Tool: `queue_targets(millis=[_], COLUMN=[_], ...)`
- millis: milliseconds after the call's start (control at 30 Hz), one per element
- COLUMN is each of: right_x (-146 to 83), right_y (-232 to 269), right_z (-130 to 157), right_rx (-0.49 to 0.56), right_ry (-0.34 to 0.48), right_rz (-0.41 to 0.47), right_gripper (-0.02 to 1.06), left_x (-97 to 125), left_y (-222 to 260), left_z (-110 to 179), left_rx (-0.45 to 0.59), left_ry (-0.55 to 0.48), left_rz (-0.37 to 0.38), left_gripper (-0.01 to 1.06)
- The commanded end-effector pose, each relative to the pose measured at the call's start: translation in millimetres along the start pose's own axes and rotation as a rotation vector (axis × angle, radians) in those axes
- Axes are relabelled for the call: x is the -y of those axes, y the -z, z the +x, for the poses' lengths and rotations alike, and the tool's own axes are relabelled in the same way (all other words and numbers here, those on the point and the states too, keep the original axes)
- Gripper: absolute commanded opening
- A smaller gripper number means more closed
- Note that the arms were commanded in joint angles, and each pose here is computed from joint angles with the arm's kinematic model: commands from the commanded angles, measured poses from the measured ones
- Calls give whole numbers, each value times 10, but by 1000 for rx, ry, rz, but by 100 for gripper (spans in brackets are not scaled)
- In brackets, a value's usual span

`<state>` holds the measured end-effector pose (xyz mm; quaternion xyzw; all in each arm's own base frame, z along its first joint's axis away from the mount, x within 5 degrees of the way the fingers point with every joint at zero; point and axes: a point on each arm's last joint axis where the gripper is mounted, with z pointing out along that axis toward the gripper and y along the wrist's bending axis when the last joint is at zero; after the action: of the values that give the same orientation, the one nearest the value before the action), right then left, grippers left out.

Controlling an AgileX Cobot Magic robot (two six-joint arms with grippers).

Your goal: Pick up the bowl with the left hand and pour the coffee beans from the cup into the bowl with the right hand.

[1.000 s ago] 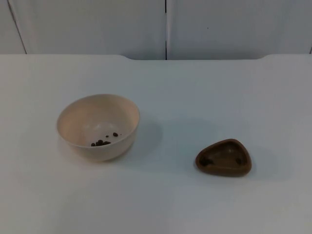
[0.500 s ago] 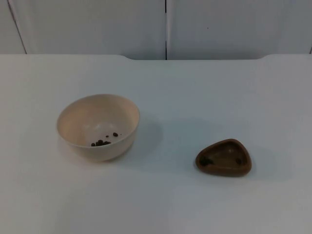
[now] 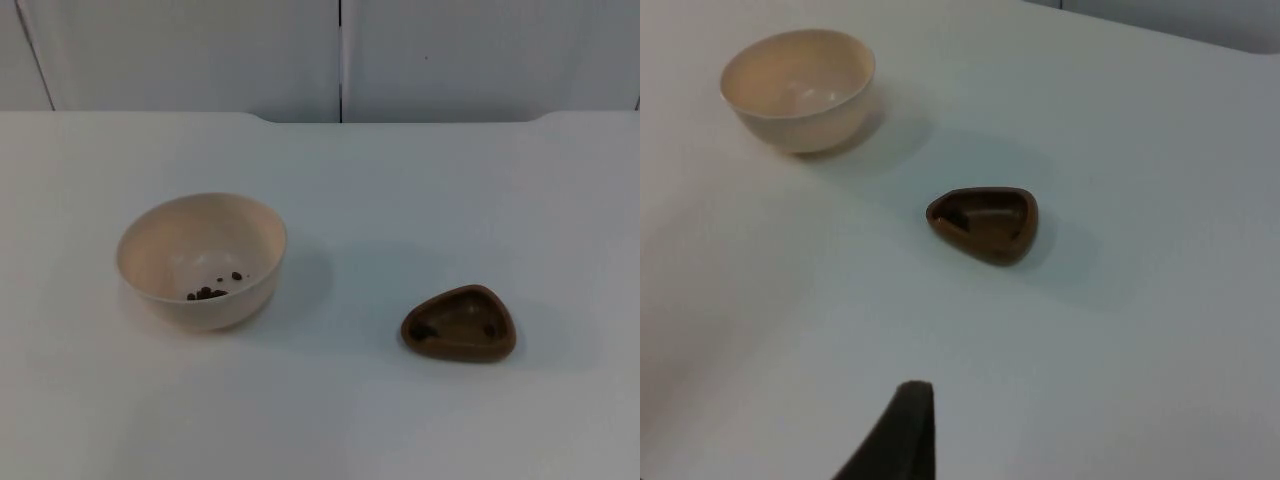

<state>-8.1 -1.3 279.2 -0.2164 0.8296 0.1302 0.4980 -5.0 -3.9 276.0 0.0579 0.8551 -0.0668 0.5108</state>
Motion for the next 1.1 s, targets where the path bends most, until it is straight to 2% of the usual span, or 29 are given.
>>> queue_targets(millis=[0, 233, 667, 1067], right_x=[3, 2, 1, 1], right_y=[-3, -3, -3, -3], right_z=[-6, -6, -6, -6], right_rx=[12, 12, 12, 12], right_ry=[10, 8, 7, 7], right_rz=[6, 10, 8, 8], right_gripper=[105, 105, 105, 105], left_x=[-3, -3, 4, 5], left_y=[-4, -4, -11, -11], left_z=[14, 14, 10, 10], left_rx=[-2, -2, 7, 7], left_ry=[-2, -2, 78, 80], left_rz=[-4, -4, -154, -158], left_gripper=[105, 105, 105, 105])
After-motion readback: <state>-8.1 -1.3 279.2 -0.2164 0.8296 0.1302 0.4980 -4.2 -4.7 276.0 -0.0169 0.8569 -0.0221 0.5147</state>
